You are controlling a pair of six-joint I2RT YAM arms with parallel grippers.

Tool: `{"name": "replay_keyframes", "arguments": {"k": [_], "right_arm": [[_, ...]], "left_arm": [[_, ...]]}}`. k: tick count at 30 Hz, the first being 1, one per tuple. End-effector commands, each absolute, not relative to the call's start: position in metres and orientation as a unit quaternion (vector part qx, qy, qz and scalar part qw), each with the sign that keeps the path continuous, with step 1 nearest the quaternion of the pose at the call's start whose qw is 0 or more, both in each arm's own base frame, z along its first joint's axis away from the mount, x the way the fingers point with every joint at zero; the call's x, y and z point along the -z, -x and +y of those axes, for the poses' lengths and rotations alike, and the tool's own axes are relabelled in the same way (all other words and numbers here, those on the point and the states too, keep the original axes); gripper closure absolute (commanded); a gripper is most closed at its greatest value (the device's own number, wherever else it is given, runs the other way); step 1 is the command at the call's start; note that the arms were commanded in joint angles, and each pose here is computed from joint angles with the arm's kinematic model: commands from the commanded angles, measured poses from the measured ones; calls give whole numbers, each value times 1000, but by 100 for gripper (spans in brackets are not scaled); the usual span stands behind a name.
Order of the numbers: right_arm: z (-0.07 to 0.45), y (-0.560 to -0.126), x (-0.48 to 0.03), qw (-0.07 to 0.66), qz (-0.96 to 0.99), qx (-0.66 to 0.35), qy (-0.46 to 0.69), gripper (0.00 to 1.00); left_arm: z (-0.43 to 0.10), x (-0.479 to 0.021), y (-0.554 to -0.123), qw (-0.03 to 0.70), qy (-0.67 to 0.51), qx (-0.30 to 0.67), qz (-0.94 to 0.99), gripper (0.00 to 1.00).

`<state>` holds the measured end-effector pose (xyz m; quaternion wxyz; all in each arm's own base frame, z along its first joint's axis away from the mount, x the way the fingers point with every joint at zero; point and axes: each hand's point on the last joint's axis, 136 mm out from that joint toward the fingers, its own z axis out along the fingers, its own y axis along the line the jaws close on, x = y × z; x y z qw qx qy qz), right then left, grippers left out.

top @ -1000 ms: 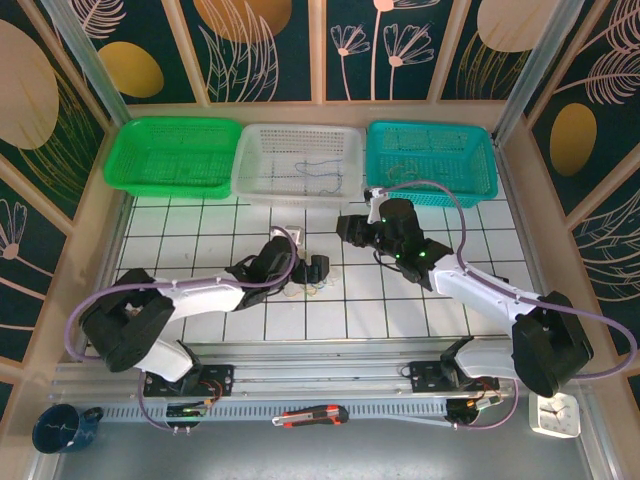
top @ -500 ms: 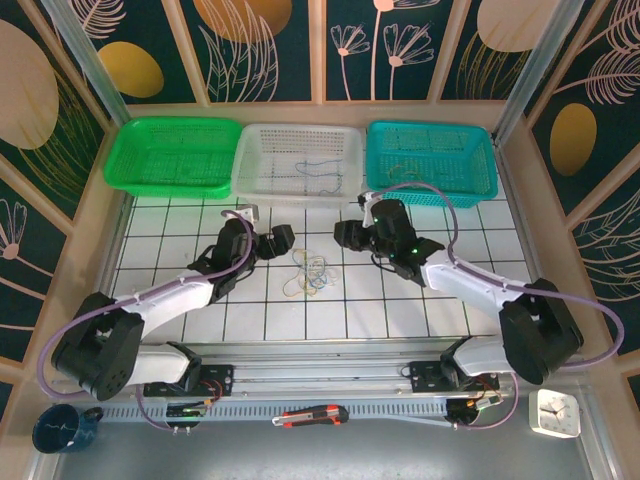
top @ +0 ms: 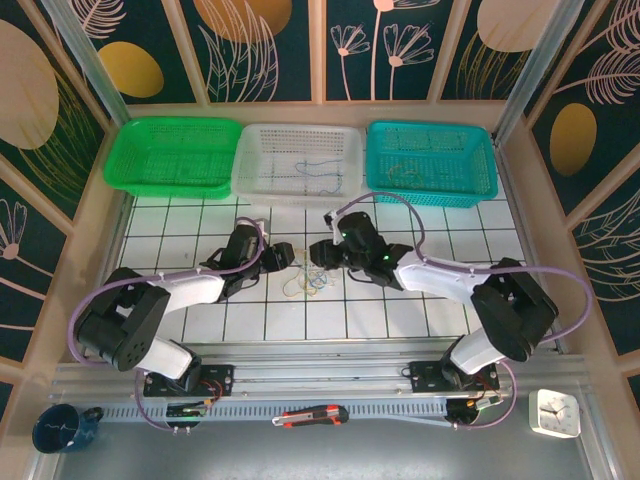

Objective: Untangle the cables

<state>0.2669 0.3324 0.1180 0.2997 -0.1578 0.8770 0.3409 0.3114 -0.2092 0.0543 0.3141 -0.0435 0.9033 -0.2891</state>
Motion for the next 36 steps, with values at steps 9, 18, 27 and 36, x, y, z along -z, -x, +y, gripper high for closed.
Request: {"name": "replay_keyframes", "arguments": {"k": [9,18,27,36], "right_arm": [[371,-229,-124,291,860,-343,241,74],[370,-226,-106,292,871,-296,262,72],[348,-247,-59,273,893,-277,226,75],[280,-289,-42,289,918,-223,156,81]], "left_arm": [[-199,-64,-298,320,55,298,898,24],[-197,-67,-297,327,66,304,892,19],[-194,-62,-287,316,61,304,897,33],[-210,-66,-281,291,32,334,896,35]]}}
